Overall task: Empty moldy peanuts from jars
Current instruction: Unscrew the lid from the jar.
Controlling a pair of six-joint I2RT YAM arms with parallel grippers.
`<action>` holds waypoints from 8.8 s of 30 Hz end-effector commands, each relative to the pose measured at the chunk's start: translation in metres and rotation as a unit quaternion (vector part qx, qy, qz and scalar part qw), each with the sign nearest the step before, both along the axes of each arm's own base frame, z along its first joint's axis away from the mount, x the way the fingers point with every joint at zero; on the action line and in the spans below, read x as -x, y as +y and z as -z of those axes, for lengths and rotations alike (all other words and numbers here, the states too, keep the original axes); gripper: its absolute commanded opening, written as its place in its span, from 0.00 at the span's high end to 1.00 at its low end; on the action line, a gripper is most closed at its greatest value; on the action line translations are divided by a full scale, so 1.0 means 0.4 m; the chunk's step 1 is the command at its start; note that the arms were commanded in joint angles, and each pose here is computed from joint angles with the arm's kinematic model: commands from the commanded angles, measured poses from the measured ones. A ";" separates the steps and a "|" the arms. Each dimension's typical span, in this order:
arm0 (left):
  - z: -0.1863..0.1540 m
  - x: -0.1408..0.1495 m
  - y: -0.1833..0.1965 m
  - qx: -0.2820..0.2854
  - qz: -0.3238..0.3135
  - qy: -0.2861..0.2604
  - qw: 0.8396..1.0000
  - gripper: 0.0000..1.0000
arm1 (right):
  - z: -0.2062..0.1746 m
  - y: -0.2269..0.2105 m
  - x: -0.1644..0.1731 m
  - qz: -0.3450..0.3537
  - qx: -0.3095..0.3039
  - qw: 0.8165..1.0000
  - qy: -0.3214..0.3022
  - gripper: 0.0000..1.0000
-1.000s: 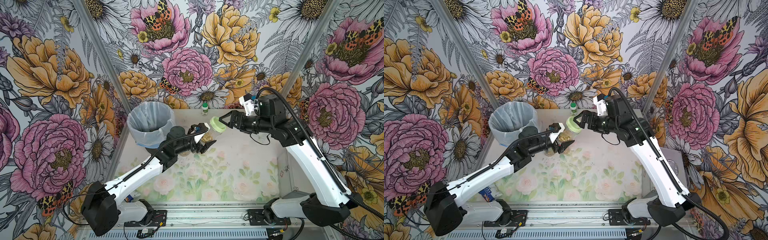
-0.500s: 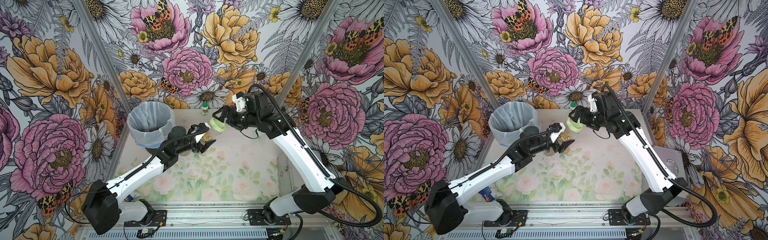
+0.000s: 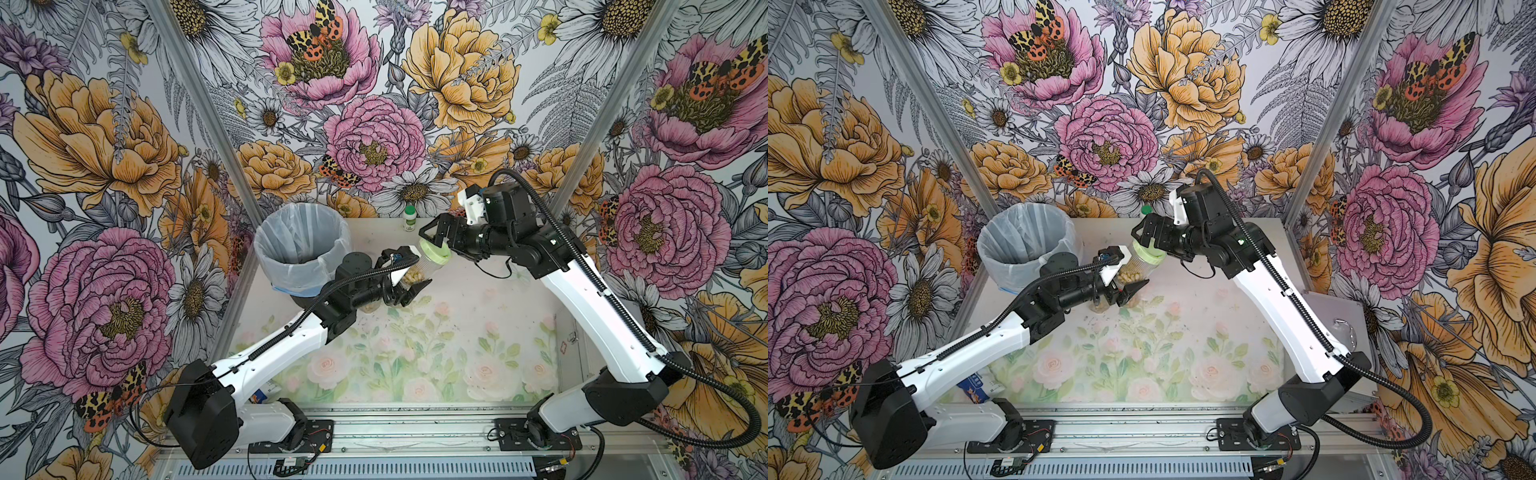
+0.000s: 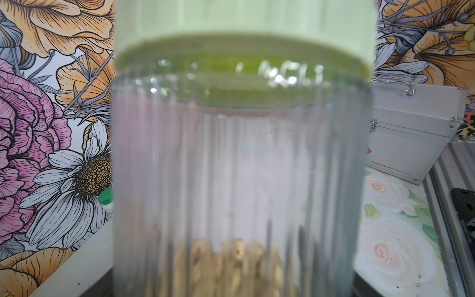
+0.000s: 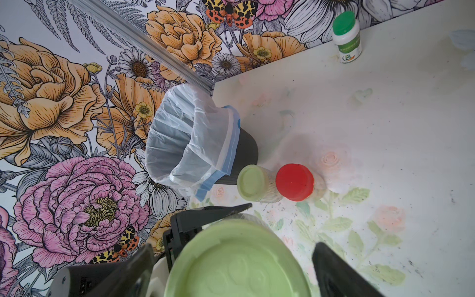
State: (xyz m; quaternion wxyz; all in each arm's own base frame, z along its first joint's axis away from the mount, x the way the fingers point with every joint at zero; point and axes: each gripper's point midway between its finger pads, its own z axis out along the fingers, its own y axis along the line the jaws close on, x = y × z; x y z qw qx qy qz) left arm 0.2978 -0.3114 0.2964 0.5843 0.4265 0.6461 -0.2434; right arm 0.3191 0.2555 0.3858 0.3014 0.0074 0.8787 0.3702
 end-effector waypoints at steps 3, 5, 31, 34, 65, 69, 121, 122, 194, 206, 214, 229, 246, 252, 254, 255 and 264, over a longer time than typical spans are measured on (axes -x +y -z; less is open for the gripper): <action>-0.090 -0.015 0.006 0.033 -0.011 -0.052 0.998 0.72 | -0.017 0.003 -0.006 0.001 0.006 1.000 -0.022 0.04; -0.092 -0.018 0.009 0.032 -0.012 -0.052 0.998 0.72 | -0.016 0.004 -0.005 0.001 0.006 1.000 -0.021 0.04; -0.123 -0.027 0.046 0.050 -0.028 -0.060 0.997 0.72 | 0.011 -0.005 0.017 0.001 0.022 1.000 -0.020 0.08; -0.132 -0.028 0.055 0.057 -0.029 -0.060 0.996 0.72 | 0.009 -0.006 0.022 0.000 0.021 1.000 -0.021 0.09; -0.159 -0.017 0.087 0.095 -0.019 -0.059 0.994 0.73 | 0.008 -0.024 0.039 0.003 0.023 0.999 -0.031 0.10; -0.162 -0.016 0.087 0.102 -0.015 -0.060 0.993 0.74 | -0.003 -0.019 0.044 -0.004 0.015 0.999 -0.037 0.09; -0.170 0.007 0.046 0.190 0.031 -0.062 0.979 0.76 | -0.147 0.089 0.048 -0.094 -0.013 0.982 -0.162 0.05; -0.172 0.008 0.046 0.191 0.031 -0.063 0.979 0.76 | -0.144 0.095 0.047 -0.097 -0.012 0.982 -0.161 0.05; -0.220 0.036 0.080 0.189 0.027 -0.085 0.978 0.78 | -0.091 0.039 0.065 -0.092 0.035 0.980 -0.176 0.06; -0.218 0.034 0.078 0.189 0.027 -0.086 0.978 0.80 | -0.129 0.057 0.082 -0.113 0.014 0.976 -0.187 0.06; -0.216 0.030 0.078 0.188 0.026 -0.084 0.978 0.80 | -0.170 0.087 0.083 -0.128 -0.009 0.972 -0.199 0.03; -0.222 0.033 0.078 0.188 0.027 -0.086 0.978 0.80 | -0.135 0.126 0.041 -0.128 0.006 0.974 -0.186 0.03; -0.230 0.039 0.082 0.189 0.028 -0.090 0.978 0.80 | -0.119 0.109 0.035 -0.113 0.022 0.976 -0.187 0.07; -0.234 0.042 0.085 0.190 0.028 -0.093 0.977 0.80 | -0.108 0.086 0.042 -0.100 0.032 0.977 -0.186 0.08; -0.237 0.044 0.085 0.191 0.029 -0.094 0.977 0.80 | -0.106 0.081 0.047 -0.099 0.032 0.977 -0.185 0.08; -0.239 0.044 0.085 0.191 0.029 -0.094 0.977 0.80 | -0.104 0.080 0.048 -0.099 0.032 0.977 -0.184 0.08; -0.241 0.043 0.086 0.192 0.028 -0.096 0.976 0.80 | -0.098 0.069 0.059 -0.097 0.034 0.978 -0.183 0.08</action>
